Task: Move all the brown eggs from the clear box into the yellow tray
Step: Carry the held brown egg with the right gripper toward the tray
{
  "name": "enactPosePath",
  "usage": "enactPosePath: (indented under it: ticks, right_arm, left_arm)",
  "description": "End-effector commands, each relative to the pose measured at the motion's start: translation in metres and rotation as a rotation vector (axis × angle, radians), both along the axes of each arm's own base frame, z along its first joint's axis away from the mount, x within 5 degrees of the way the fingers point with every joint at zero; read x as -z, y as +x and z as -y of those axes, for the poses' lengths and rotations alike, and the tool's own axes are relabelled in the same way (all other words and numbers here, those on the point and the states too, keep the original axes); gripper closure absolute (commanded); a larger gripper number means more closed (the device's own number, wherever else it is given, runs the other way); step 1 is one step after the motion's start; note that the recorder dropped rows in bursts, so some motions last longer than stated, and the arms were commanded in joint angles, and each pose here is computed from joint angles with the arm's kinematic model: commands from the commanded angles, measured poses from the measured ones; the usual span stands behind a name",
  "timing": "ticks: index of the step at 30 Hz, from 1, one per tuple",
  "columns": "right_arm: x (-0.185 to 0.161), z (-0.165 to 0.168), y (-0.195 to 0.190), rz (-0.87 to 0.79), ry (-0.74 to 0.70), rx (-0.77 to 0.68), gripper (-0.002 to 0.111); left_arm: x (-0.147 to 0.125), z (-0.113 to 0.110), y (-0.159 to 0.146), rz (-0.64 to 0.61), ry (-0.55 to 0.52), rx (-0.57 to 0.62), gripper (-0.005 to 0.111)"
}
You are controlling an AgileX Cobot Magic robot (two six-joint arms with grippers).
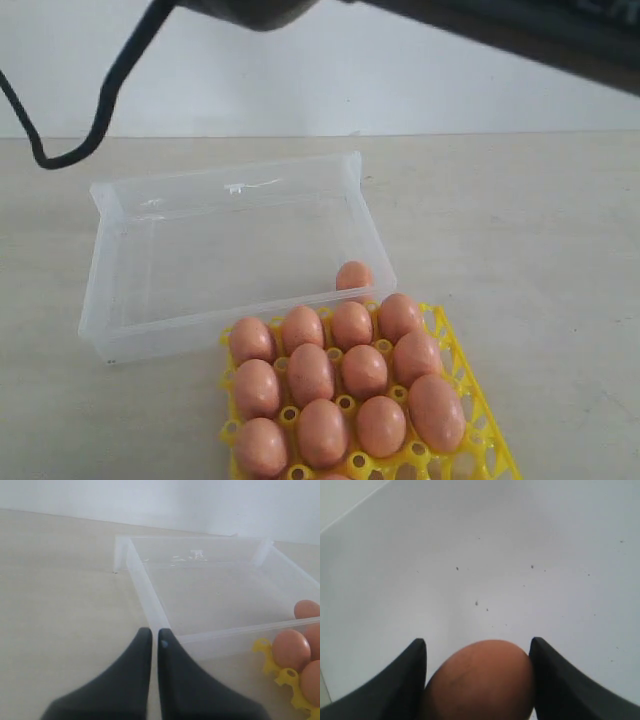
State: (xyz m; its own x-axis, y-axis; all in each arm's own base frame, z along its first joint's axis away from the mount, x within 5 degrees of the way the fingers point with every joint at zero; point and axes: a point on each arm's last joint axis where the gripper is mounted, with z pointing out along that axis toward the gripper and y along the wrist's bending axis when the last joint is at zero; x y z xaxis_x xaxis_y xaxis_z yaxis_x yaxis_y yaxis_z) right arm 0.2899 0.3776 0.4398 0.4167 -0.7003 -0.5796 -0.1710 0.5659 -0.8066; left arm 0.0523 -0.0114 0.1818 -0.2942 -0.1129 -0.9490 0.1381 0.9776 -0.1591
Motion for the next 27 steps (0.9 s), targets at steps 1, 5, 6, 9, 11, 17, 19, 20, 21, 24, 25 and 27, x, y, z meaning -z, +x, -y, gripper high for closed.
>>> enactPosePath:
  ticks: [1,5,6,9,11,17,19,20,21,24,25,27]
  right_arm:
    - [-0.032,0.023,-0.012,-0.001,0.067,0.009,0.108]
    - [-0.043,0.045,-0.020,-0.030,0.109,0.001,0.108]
    - [-0.040,0.055,-0.018,-0.058,0.118,0.008,0.108]
    - [-0.027,0.091,-0.013,-0.151,0.168,0.015,0.108]
    - [-0.018,0.120,-0.015,-0.216,0.243,-0.016,0.108]
    - [0.012,0.202,-0.041,-0.308,0.290,0.014,0.108]
    - [0.029,0.229,-0.046,-0.345,0.309,0.071,0.108]
    - [0.043,0.242,-0.048,-0.381,0.328,0.103,0.108]
    - [0.050,0.254,-0.051,-0.401,0.359,0.118,0.108]
    - [0.081,0.285,-0.051,-0.509,0.480,0.133,0.108]
    - [0.105,0.305,-0.046,-0.589,0.545,0.148,0.108]
    - [0.125,0.322,-0.039,-0.657,0.604,0.174,0.108]
  left_arm:
    - [0.001,0.000,0.001,0.000,0.008,0.002,0.103]
    - [0.001,0.000,0.001,0.000,0.008,0.002,0.103]
    - [0.001,0.000,0.001,0.000,0.008,0.002,0.103]
    - [0.001,0.000,0.001,0.000,0.008,0.002,0.103]
    - [0.001,0.000,0.001,0.000,0.008,0.002,0.103]
    - [0.001,0.000,0.001,0.000,0.008,0.002,0.103]
    - [0.001,0.000,0.001,0.000,0.008,0.002,0.103]
    - [0.001,0.000,0.001,0.000,0.008,0.002,0.103]
    - [0.001,0.000,0.001,0.000,0.008,0.002,0.103]
    - [0.001,0.000,0.001,0.000,0.008,0.002,0.103]
    - [0.001,0.000,0.001,0.000,0.008,0.002,0.103]
    - [0.001,0.000,0.001,0.000,0.008,0.002,0.103]
